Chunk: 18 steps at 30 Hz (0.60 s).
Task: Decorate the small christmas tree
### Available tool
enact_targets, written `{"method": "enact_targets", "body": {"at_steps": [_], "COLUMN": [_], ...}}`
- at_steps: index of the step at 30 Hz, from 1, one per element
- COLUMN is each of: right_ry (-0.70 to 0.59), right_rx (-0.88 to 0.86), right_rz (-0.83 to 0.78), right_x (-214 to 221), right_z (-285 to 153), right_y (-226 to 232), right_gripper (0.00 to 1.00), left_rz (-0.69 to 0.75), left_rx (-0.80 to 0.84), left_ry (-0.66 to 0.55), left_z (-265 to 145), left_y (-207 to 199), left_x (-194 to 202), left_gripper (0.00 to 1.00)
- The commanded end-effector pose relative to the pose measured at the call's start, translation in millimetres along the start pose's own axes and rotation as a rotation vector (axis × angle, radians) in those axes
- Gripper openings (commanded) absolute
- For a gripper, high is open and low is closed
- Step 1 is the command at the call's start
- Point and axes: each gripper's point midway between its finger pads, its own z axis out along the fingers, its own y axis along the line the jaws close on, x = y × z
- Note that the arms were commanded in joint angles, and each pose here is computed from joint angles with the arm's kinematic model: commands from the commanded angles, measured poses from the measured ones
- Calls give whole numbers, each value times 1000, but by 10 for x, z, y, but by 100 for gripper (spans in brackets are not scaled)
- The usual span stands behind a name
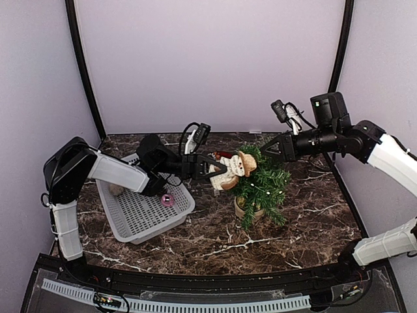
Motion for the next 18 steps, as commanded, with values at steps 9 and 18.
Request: {"method": "enact_targets", "body": {"at_steps": [9,18], "right_ry": [37,72], "right_rx": [-21,104], "right_rz": [-47,-32], "right_x": [108,170], "right_z": [100,186], "right_y": [97,-142], "right_gripper": [23,15], "left_rz": [44,44], "left_rx": [-18,-26], "left_ry": [-22,-25], "left_z": [-73,-89], "left_y": [-143,-148], "left_x": [-60,-49], "left_gripper": [0,0]}}
